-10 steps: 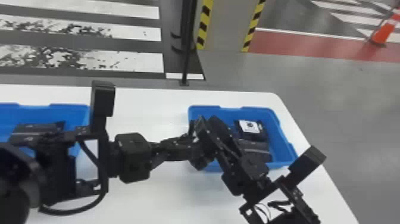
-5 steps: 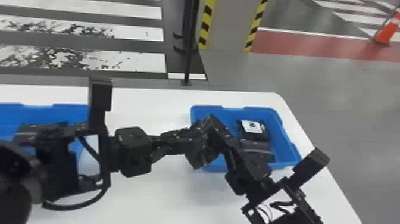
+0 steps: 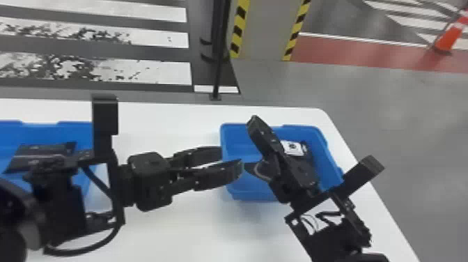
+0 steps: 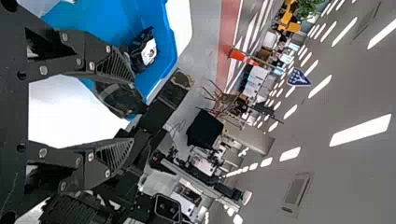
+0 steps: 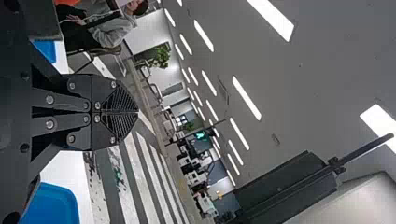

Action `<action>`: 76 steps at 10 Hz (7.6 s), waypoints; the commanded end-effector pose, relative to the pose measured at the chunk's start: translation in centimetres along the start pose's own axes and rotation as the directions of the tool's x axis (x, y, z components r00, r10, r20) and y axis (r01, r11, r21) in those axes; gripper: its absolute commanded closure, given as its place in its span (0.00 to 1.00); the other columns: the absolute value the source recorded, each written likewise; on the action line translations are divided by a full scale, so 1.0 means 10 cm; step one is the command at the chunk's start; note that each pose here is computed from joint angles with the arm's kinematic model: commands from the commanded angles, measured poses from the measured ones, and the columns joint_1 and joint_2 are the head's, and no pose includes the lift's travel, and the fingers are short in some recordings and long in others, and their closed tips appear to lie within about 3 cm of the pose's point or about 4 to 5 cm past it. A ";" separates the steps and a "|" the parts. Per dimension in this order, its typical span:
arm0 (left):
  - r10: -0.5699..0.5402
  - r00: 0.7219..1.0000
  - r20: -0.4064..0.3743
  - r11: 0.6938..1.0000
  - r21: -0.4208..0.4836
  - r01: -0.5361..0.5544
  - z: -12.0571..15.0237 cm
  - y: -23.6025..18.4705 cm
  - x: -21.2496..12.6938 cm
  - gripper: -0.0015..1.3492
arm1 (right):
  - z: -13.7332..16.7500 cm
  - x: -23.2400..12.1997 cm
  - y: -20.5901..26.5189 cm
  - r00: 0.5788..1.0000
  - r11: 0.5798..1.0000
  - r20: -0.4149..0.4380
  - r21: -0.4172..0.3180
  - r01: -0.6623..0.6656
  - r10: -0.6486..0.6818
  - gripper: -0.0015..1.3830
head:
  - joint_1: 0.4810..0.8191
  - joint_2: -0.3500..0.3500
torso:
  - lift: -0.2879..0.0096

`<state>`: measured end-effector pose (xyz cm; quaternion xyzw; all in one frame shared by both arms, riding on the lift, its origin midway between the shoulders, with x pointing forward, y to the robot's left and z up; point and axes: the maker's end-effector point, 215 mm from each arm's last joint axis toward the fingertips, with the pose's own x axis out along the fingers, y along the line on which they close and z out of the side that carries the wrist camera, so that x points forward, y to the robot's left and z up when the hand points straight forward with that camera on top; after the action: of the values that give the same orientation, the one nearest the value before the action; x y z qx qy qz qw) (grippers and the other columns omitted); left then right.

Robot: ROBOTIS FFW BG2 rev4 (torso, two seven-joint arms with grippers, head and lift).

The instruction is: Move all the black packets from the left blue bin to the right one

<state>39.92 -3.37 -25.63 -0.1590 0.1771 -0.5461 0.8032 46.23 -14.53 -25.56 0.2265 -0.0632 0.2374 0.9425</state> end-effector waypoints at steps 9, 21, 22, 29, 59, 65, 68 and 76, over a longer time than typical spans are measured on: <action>0.071 0.995 0.069 0.996 -0.064 -0.067 0.01 0.19 -0.37 0.11 | -0.14 0.07 -1.34 0.981 0.980 -0.043 -0.077 0.186 -0.190 0.32 | 0.63 0.13 | 0.35; 0.735 0.678 0.013 0.677 -0.083 -0.731 0.22 2.42 -2.79 0.11 | -0.19 -1.05 -0.42 0.958 0.940 -0.127 -0.261 0.220 -0.259 0.17 | 0.63 0.58 | 0.35; 0.766 0.643 -0.001 0.639 -0.114 -0.761 0.20 2.62 -2.92 0.11 | -0.20 -1.13 -0.38 0.955 0.941 -0.135 -0.253 0.224 -0.263 0.17 | 0.63 0.64 | 0.35; 0.840 0.478 -0.257 0.440 -0.193 -0.877 -0.43 3.65 -3.45 0.11 | -0.42 -1.18 -0.22 0.952 0.957 -0.182 -0.201 0.209 -0.246 0.17 | 0.63 0.86 | 0.35; 0.167 0.986 0.011 0.981 -0.103 -0.165 -0.14 0.71 -0.38 0.90 | -0.74 -0.39 0.67 0.987 0.963 -0.108 0.253 -0.092 0.123 0.35 | 0.63 0.42 | 0.35; 0.156 0.986 0.051 0.980 -0.129 -0.149 -0.08 0.67 -0.37 0.82 | -0.69 -0.40 0.61 0.993 0.954 -0.052 0.288 -0.088 0.107 0.92 | 0.63 0.40 | 0.35; 0.206 0.972 0.115 0.968 -0.170 -0.185 -0.10 0.74 -0.53 0.22 | -0.58 -0.37 0.40 0.997 0.960 -0.022 0.271 -0.069 0.078 0.92 | 0.63 0.40 | 0.35; 0.180 0.978 0.106 0.953 -0.264 -0.147 -0.62 0.11 -0.90 0.14 | -0.51 -0.16 -1.27 0.986 0.990 -0.097 0.016 0.138 -0.136 0.82 | 0.63 0.21 | 0.35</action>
<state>35.22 4.82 -30.63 -0.2796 0.2090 -0.4430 0.8258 50.21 -21.63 -34.63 0.2370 -0.0059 0.1943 0.9519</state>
